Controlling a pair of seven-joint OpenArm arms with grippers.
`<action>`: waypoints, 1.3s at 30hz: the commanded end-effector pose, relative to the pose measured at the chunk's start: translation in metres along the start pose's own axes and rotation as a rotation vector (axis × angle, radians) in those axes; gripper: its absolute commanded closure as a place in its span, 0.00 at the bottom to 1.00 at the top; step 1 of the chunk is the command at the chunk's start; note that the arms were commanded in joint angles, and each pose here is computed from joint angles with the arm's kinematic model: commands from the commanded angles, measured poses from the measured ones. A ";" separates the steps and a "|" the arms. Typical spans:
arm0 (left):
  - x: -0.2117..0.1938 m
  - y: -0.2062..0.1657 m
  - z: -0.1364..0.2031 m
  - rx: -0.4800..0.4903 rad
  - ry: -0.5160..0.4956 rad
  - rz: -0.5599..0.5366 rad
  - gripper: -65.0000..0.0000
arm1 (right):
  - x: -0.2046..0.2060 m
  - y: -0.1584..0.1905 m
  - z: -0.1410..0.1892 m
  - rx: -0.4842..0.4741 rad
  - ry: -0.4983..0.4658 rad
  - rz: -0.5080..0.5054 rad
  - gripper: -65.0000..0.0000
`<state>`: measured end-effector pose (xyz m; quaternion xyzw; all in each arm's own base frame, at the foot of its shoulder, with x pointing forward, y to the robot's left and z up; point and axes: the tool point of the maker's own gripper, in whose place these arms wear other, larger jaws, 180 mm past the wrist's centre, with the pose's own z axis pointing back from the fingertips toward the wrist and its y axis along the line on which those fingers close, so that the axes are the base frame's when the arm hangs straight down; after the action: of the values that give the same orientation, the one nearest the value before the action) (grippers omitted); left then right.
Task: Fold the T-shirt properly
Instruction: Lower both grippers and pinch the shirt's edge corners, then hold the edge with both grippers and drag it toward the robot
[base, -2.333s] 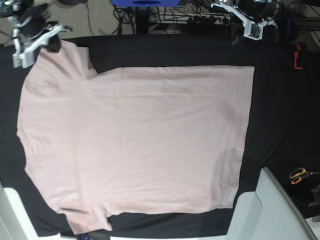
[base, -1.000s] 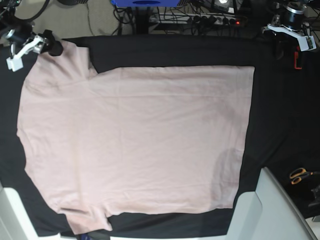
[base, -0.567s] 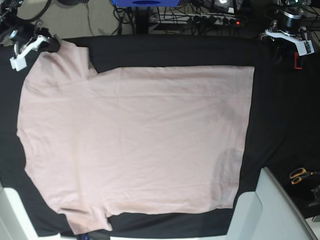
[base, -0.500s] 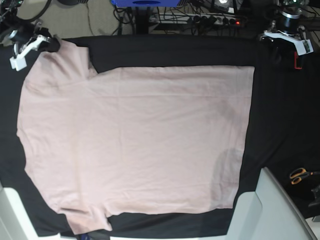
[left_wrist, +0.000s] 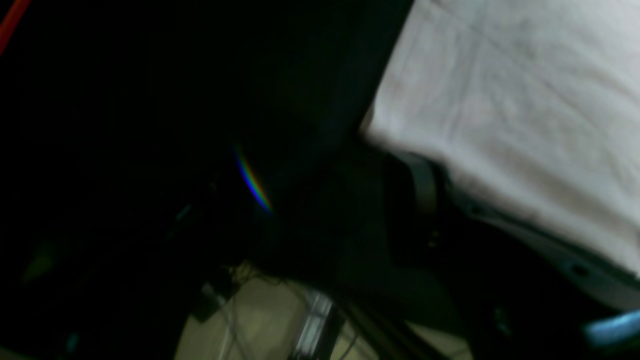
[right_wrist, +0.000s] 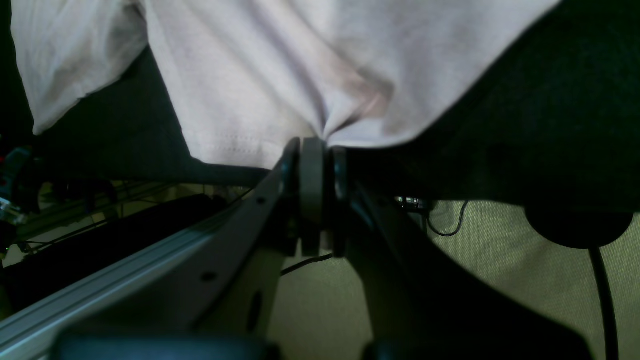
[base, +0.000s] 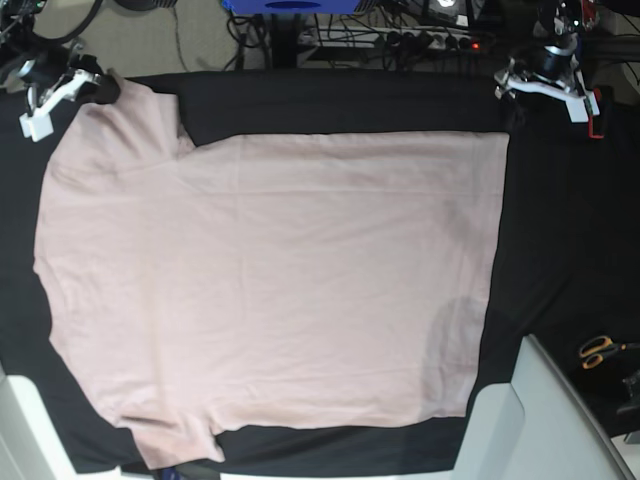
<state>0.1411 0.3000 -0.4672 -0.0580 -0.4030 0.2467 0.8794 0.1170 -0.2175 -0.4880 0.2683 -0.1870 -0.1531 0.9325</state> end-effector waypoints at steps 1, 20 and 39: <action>0.010 -0.002 0.000 -0.007 -0.034 0.003 0.39 | 0.009 -0.001 0.005 -0.001 -0.024 0.022 1.00; -0.047 -0.045 -0.044 -0.090 0.116 0.044 0.39 | 0.009 -0.001 0.005 -0.002 -0.022 0.022 1.00; -0.051 -0.051 -0.046 -0.097 0.119 0.064 0.98 | 0.008 -0.002 0.005 -0.003 -0.020 0.022 1.00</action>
<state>0.1875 0.2482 -0.4985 -0.1236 -0.4165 0.2633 0.8613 0.1168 -0.2172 -0.4883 0.2684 -0.1860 -0.1524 0.9328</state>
